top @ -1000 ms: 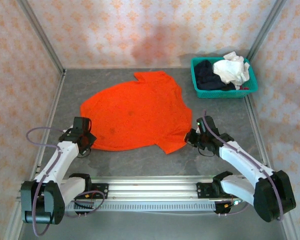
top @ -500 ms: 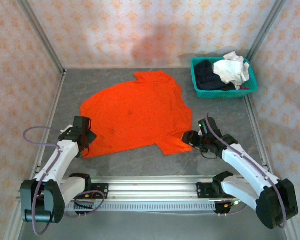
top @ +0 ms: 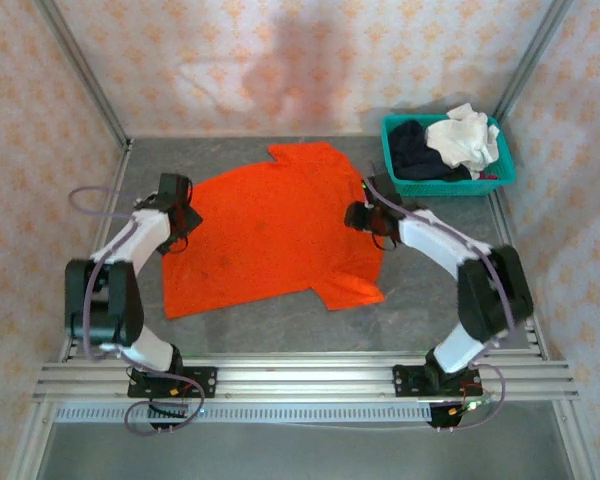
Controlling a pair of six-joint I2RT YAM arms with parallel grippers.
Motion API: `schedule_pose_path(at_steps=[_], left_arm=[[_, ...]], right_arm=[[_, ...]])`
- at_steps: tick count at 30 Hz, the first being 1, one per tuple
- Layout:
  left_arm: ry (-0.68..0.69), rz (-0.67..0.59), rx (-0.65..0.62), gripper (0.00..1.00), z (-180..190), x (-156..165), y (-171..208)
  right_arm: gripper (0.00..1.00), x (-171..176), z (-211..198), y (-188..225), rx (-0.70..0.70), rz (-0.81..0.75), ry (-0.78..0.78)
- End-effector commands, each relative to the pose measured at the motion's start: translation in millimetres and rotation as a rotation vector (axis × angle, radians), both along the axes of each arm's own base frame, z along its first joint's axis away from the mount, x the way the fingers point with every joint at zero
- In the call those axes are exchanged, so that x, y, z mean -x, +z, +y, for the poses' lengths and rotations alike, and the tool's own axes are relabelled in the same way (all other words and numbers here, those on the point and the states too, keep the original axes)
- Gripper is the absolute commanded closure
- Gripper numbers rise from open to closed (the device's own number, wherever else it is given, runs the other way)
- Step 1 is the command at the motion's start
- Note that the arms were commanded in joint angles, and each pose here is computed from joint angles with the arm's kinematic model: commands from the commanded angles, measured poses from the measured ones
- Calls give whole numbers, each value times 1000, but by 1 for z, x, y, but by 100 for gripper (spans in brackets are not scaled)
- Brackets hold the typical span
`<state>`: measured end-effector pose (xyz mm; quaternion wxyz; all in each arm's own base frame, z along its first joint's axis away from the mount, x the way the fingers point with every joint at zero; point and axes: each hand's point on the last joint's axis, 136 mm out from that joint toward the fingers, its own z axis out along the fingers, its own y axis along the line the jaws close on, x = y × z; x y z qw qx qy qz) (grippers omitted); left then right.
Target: Fold and stack the t-shirts
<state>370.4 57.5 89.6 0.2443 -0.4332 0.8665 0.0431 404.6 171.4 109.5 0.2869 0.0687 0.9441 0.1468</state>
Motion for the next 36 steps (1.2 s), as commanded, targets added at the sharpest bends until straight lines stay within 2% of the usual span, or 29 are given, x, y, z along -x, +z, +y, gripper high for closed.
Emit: schedule_pose_path(at_steps=[1, 8, 15, 18, 23, 30, 36], left_arm=[[-17, -11, -17, 21, 6, -42, 1], [-10, 91, -75, 29, 33, -111, -26], [-27, 144, -32, 31, 37, -147, -53], [-38, 176, -4, 31, 34, -156, -72], [-49, 213, 42, 29, 28, -173, -95], [-58, 151, 88, 27, 22, -207, -103], [-56, 88, 136, 27, 17, -229, -114]], right_arm=[[57, -52, 14, 6, 30, -94, 8], [64, -110, 38, -35, -28, -36, -4], [70, -134, 23, -72, -64, 36, -106], [71, -133, 14, -86, -69, 77, -144], [73, -114, -6, -101, 5, 141, -199], [74, -95, -10, -101, -39, 141, -242], [73, -100, 0, -98, -74, 129, -230]])
